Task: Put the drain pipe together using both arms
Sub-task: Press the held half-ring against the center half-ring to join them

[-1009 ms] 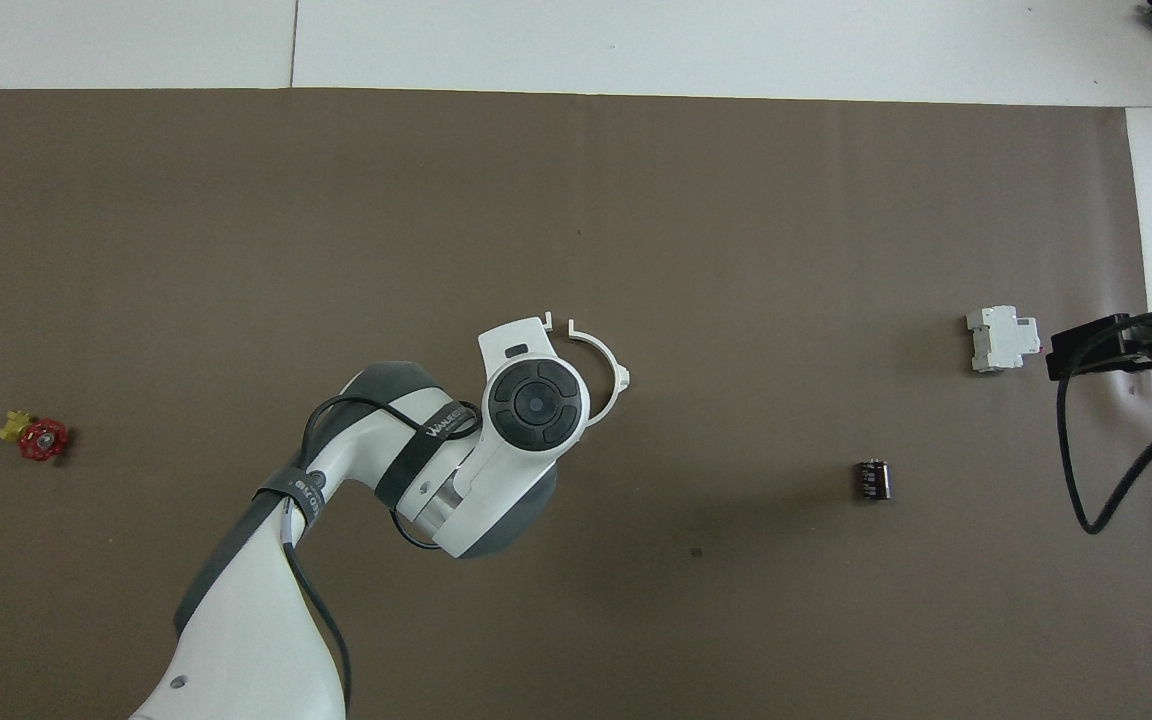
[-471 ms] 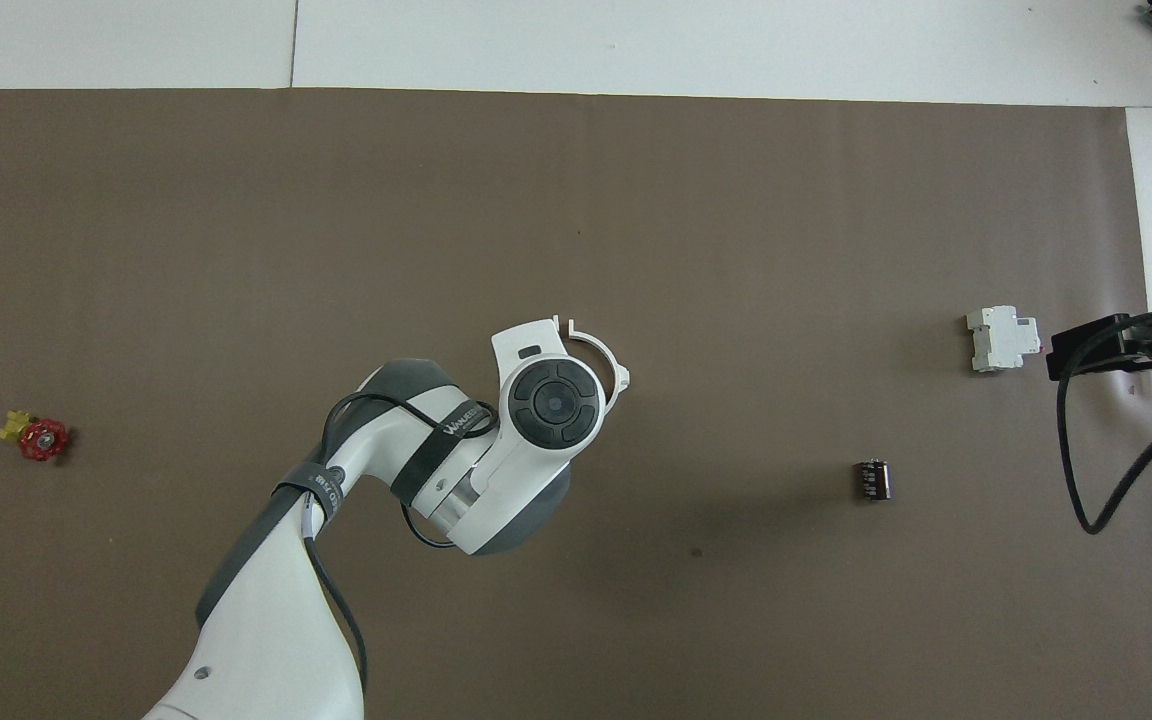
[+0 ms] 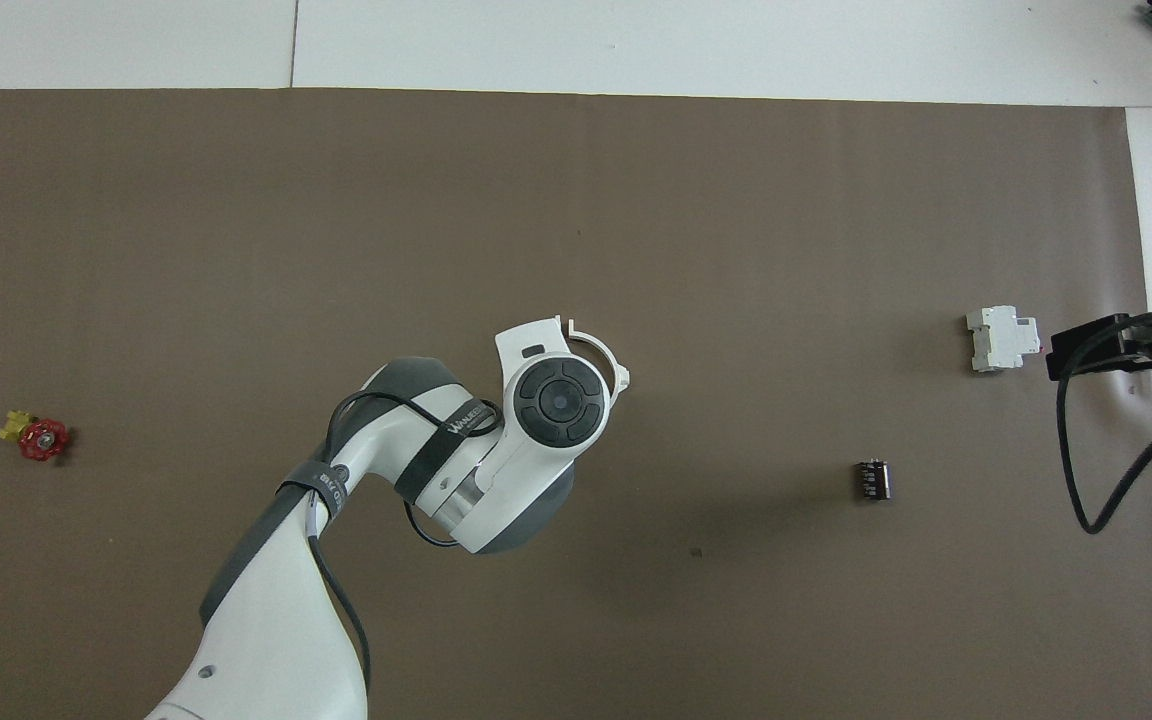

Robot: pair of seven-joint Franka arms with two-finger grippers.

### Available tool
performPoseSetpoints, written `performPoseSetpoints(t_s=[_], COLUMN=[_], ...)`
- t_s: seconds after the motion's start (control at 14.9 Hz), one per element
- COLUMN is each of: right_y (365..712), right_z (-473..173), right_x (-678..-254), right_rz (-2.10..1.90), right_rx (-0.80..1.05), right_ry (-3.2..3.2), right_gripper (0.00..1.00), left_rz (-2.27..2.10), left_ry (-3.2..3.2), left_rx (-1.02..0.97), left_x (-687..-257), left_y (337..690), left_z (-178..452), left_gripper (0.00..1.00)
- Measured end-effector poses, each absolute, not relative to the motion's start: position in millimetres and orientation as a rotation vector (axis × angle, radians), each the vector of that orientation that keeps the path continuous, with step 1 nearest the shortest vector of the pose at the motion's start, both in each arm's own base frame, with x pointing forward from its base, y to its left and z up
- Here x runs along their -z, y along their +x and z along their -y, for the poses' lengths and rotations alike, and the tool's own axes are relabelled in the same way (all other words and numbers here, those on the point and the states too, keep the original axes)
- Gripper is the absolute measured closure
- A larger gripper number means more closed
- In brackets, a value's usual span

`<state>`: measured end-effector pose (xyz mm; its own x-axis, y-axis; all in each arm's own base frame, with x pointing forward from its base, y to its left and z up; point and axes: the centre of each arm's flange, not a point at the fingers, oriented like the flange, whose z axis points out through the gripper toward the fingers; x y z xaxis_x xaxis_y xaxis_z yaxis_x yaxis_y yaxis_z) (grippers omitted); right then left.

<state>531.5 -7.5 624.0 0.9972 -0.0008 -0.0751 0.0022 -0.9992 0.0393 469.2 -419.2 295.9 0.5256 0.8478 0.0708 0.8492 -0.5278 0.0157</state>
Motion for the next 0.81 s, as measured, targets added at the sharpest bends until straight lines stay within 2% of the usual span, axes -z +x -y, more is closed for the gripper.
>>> performPoseSetpoints(t_s=[0.81], right_y=[531.5], right_z=[7.5], right_x=[-624.0], right_rz=[-0.001], right_rx=[0.117], right_ry=[3.100], right_gripper=[0.00], left_rz=[1.462], left_ry=[-2.747], left_rx=[0.141], left_x=[-296.1], left_y=[467.1], left_z=[422.3], left_gripper=[0.93])
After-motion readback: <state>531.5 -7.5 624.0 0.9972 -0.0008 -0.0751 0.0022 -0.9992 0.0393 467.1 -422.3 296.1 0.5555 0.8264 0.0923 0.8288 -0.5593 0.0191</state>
